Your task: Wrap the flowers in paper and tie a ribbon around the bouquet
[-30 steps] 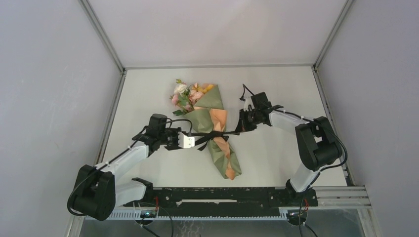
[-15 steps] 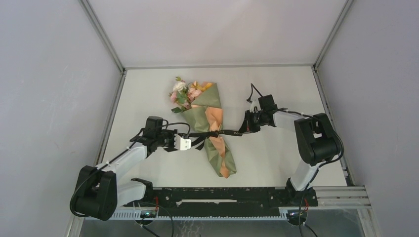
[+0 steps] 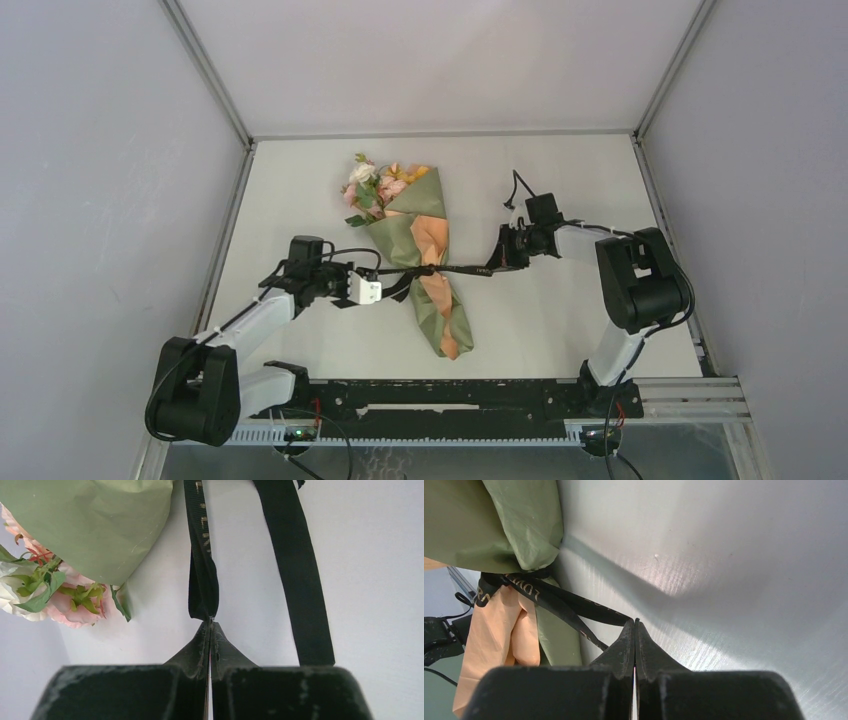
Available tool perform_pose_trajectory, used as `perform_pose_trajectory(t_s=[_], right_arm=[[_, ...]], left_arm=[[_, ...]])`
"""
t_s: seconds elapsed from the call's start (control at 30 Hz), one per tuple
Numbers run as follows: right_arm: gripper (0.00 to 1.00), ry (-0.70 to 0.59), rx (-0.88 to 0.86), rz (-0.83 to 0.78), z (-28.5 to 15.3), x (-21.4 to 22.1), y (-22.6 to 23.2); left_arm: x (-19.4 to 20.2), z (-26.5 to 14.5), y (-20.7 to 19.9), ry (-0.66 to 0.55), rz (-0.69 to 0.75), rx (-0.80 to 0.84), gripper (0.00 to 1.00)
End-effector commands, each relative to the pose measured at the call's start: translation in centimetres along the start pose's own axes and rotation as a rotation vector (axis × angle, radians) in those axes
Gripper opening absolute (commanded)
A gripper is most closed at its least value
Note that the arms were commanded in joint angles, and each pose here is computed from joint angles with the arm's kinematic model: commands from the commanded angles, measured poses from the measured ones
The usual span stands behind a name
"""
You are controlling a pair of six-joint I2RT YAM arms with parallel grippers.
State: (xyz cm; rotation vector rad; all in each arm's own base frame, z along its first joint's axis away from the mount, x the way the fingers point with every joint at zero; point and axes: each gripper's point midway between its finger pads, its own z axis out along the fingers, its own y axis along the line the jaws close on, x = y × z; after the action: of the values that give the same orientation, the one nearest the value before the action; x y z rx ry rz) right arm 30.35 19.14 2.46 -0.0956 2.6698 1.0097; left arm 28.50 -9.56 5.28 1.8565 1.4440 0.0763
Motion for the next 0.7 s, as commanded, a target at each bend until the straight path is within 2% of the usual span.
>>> perform_pose_trajectory(t_s=[0.0, 0.67], right_arm=[[0.0, -0.03, 0.13, 0.033, -0.7, -0.2, -2.9], [0.0, 0.034, 0.139, 0.034, 0.1, 2.7, -2.0]], left_arm=[[2.9, -0.8, -1.6, 0.106, -0.023, 0.024, 0.0], [4.0, -1.7, -1.7, 0.123, -0.072, 0.002, 0.0]])
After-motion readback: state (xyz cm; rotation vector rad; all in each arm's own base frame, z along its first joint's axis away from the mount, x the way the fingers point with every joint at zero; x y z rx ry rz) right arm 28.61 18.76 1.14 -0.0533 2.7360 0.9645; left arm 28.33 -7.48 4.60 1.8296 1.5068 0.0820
